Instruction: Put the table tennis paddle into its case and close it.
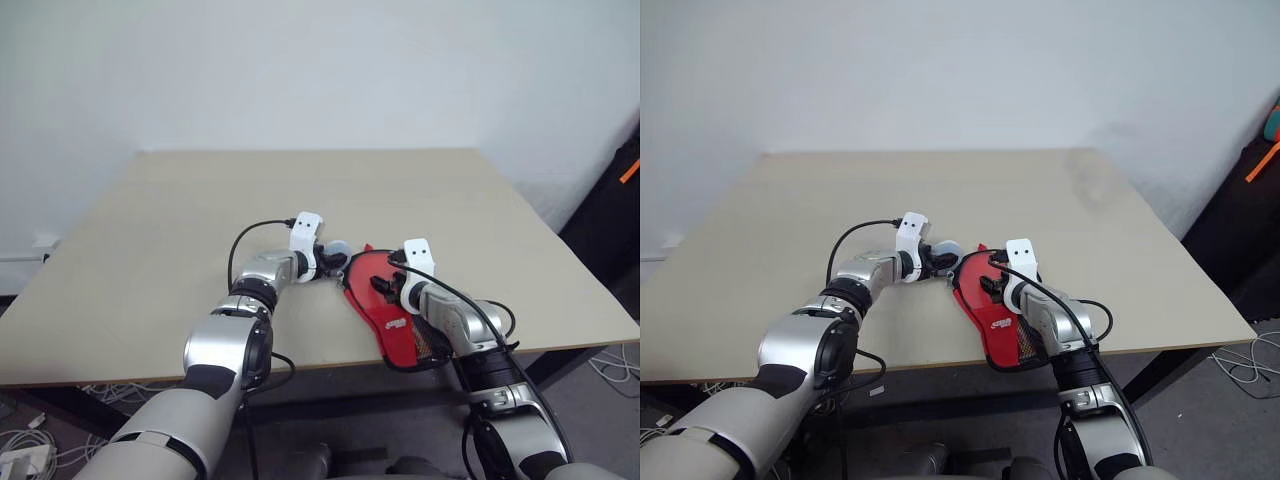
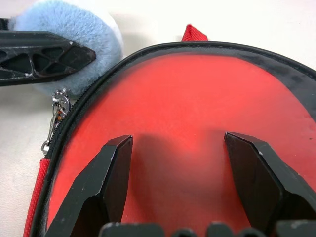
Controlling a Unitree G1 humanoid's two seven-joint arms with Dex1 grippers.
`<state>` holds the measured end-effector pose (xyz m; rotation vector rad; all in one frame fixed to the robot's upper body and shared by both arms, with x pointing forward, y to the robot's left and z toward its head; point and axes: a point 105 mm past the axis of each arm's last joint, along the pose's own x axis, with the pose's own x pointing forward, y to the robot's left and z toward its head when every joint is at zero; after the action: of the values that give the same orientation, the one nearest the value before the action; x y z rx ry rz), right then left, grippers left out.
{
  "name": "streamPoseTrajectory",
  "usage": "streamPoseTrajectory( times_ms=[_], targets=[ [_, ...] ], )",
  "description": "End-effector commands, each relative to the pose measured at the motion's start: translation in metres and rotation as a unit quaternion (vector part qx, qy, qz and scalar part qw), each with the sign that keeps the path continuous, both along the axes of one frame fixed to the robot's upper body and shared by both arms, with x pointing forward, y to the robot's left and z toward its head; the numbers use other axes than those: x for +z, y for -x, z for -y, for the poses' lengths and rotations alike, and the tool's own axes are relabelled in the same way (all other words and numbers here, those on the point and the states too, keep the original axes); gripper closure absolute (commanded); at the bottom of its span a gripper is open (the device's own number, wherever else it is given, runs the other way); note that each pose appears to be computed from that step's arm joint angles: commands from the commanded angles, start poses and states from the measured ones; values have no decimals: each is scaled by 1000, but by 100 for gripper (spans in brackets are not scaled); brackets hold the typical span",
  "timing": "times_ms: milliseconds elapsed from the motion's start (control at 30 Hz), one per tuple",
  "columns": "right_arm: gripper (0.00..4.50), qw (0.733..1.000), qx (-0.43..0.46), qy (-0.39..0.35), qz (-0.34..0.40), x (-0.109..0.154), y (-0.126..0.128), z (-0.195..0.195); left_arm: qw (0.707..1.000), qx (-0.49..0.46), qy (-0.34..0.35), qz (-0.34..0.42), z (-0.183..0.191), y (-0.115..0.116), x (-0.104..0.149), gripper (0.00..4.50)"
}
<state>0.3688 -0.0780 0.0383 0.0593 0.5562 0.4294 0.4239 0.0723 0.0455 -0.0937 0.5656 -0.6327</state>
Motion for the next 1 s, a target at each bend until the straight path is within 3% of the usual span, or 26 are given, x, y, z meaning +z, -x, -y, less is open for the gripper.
streamPoseTrajectory(
  times_ms=[33, 200, 600, 900, 1000],
  targets=[
    [126, 998, -13, 22, -51, -24, 9, 8, 999, -14, 30, -6, 20, 0, 9, 312],
    [126, 998, -5, 18, -55, -24, 14, 5, 999, -5, -9, 43, 22, -13, 28, 398],
    [126, 997, 12, 20, -71, -29, 26, -1, 981, 69, -63, 169, 41, -44, 103, 398],
    [126, 998, 6, 19, -67, -30, 27, 0, 967, 100, -95, 212, 54, -47, 114, 398],
    [126, 998, 5, 19, -67, -29, 29, 0, 970, 54, -99, 215, 74, -38, 106, 398]
  ],
)
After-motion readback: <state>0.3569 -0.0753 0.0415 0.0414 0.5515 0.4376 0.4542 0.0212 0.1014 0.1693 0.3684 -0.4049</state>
